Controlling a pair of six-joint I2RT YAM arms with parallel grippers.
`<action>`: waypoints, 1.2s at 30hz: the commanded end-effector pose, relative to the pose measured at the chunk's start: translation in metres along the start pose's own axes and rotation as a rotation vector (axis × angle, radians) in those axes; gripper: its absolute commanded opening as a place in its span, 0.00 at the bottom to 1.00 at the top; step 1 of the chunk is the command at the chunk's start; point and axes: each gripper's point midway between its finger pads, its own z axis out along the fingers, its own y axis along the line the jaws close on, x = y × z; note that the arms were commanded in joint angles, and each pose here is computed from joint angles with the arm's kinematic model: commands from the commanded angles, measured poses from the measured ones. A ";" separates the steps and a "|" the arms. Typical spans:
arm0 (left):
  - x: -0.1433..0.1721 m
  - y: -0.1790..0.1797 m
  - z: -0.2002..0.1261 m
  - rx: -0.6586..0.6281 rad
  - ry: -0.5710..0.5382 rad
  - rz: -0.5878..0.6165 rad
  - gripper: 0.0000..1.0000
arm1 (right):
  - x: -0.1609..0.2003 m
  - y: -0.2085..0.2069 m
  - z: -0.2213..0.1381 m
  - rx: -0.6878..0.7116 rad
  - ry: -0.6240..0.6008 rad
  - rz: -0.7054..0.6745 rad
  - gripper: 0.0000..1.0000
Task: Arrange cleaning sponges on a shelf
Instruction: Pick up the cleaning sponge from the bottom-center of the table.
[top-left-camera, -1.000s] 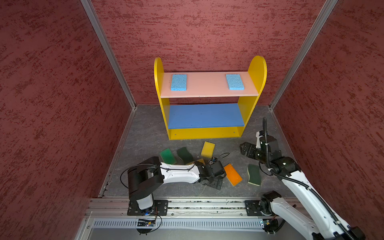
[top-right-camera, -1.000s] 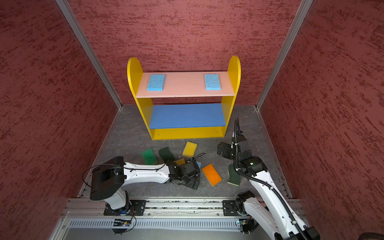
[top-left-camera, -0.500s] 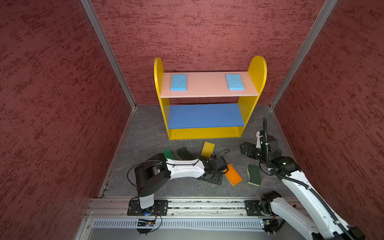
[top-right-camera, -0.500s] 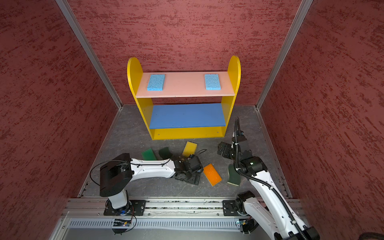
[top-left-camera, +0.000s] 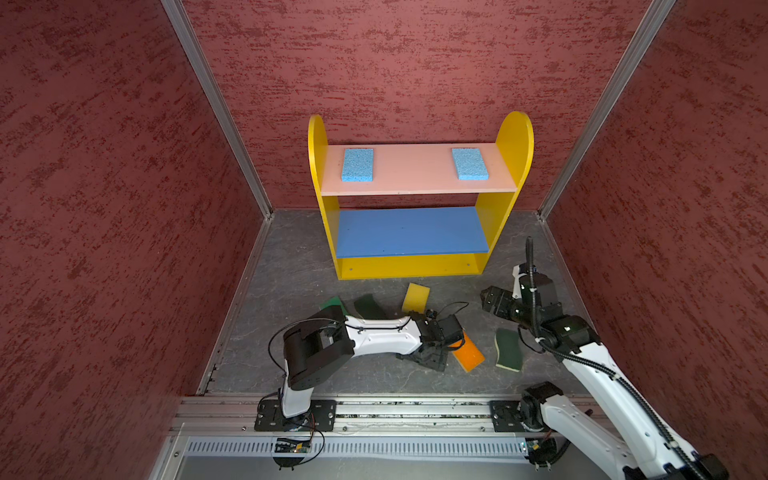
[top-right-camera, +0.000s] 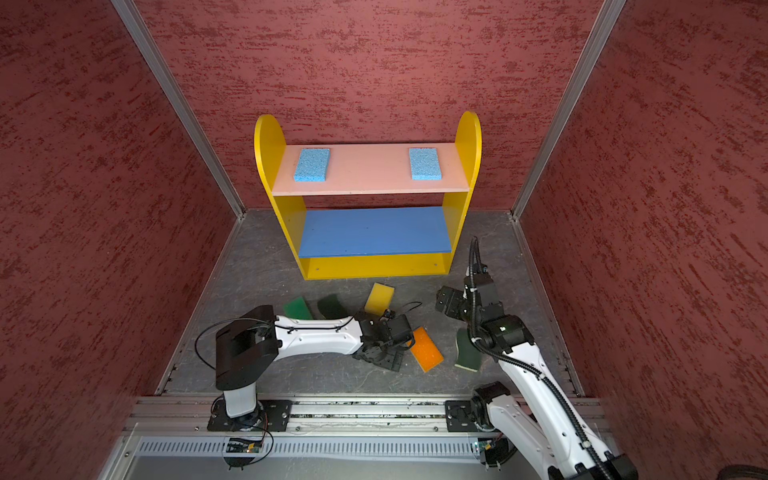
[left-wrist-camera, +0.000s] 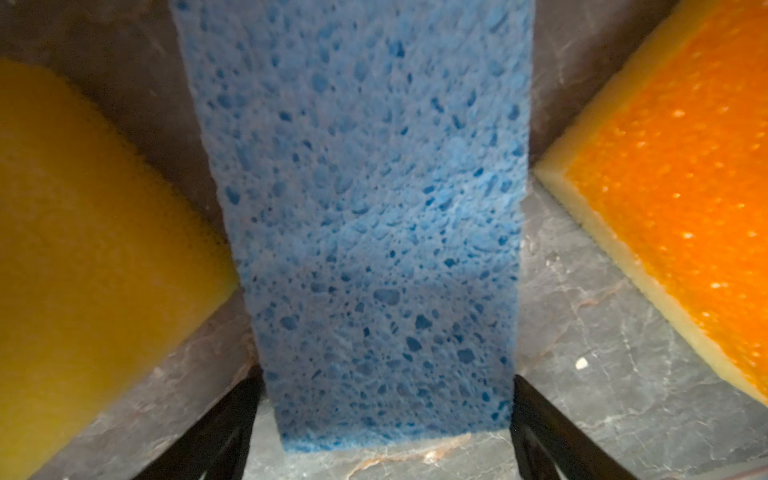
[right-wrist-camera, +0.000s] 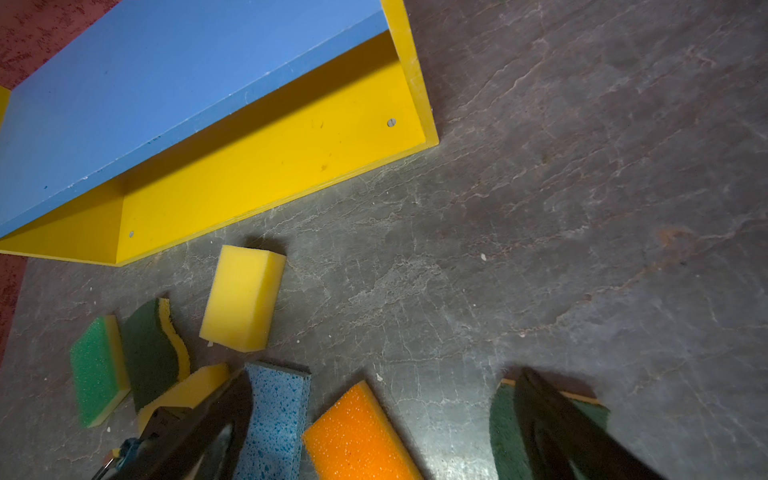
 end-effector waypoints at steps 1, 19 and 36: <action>0.003 0.004 0.011 -0.047 0.024 0.007 0.93 | -0.007 0.004 -0.003 -0.028 -0.034 0.000 0.99; 0.003 0.008 0.021 -0.117 0.069 -0.028 0.86 | -0.005 0.001 -0.004 -0.029 -0.041 -0.013 0.99; 0.003 0.014 0.018 -0.124 0.056 -0.023 0.69 | -0.003 0.003 0.000 -0.049 -0.032 -0.009 0.99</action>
